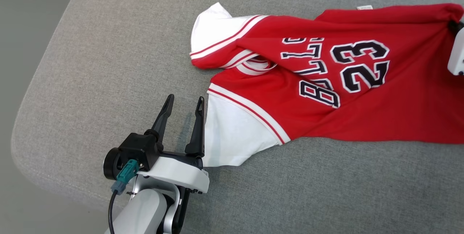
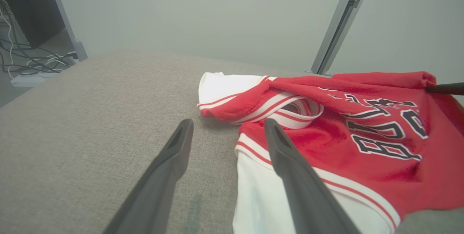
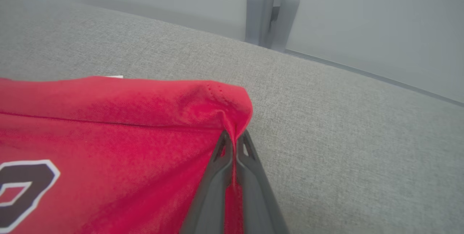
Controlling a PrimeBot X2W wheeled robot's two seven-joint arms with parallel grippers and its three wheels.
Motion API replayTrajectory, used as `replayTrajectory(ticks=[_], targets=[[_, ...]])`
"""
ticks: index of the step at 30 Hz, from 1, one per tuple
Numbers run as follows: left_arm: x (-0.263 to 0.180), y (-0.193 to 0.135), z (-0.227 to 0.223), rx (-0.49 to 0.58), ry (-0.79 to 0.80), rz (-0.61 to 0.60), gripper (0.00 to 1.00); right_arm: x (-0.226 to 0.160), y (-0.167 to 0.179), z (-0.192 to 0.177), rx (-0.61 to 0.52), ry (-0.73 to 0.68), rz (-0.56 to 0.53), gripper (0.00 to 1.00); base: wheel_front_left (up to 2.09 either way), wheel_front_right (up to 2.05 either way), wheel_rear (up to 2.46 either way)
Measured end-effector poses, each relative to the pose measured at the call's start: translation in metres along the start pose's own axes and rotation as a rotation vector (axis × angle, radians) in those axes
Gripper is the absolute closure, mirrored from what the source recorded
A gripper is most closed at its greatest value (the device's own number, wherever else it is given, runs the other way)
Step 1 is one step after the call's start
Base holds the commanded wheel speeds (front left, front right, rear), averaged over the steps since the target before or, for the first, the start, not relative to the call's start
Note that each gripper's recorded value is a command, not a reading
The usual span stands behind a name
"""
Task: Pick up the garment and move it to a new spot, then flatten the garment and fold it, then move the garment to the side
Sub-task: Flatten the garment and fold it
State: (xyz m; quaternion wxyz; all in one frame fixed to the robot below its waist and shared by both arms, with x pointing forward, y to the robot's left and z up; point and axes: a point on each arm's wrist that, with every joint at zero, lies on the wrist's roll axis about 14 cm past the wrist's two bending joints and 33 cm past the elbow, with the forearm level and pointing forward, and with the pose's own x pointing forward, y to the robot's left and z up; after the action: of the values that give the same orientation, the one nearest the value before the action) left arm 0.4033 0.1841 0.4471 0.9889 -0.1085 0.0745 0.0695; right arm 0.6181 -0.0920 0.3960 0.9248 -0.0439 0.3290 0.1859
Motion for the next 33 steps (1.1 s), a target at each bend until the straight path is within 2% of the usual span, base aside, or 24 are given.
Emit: replayTrajectory(ticks=[7, 9, 10, 11, 16, 22, 29, 33], targets=[[0.003, 0.003, -0.003, 0.006, 0.007, 0.007, 0.0, 0.01, -0.004, 0.009, 0.024, -0.058, -0.028, 1.0, 0.0, 0.0, 0.0], [0.004, 0.002, -0.004, 0.009, 0.01, 0.004, 0.0, 0.011, -0.009, 0.012, 0.035, -0.084, -0.044, 0.54, 0.0, 0.0, 0.0], [0.005, 0.001, -0.005, 0.008, 0.011, -0.002, 0.0, 0.011, -0.012, 0.013, 0.037, -0.093, -0.054, 0.12, 0.0, 0.0, 0.0], [0.006, -0.001, -0.005, 0.008, 0.012, -0.008, 0.0, 0.01, -0.015, 0.013, 0.037, -0.102, -0.062, 0.0, 0.0, 0.0, 0.0], [0.01, -0.007, -0.006, 0.015, 0.011, -0.035, 0.0, 0.003, -0.016, 0.015, 0.044, -0.14, -0.074, 0.0, 0.0, 0.0, 0.0], [0.01, -0.019, -0.002, 0.018, 0.007, -0.074, 0.0, -0.026, -0.031, 0.027, 0.062, -0.237, -0.1, 0.0, 0.0, 0.0, 0.0], [-0.001, -0.029, 0.001, 0.014, 0.011, -0.113, 0.0, -0.079, -0.044, 0.024, 0.161, -0.381, -0.106, 0.0, 0.0, 0.0, 0.0], [-0.006, -0.032, 0.01, 0.02, -0.011, -0.129, 0.0, -0.119, -0.058, 0.016, 0.172, -0.481, -0.134, 0.0, 0.0, 0.0, 0.0]])
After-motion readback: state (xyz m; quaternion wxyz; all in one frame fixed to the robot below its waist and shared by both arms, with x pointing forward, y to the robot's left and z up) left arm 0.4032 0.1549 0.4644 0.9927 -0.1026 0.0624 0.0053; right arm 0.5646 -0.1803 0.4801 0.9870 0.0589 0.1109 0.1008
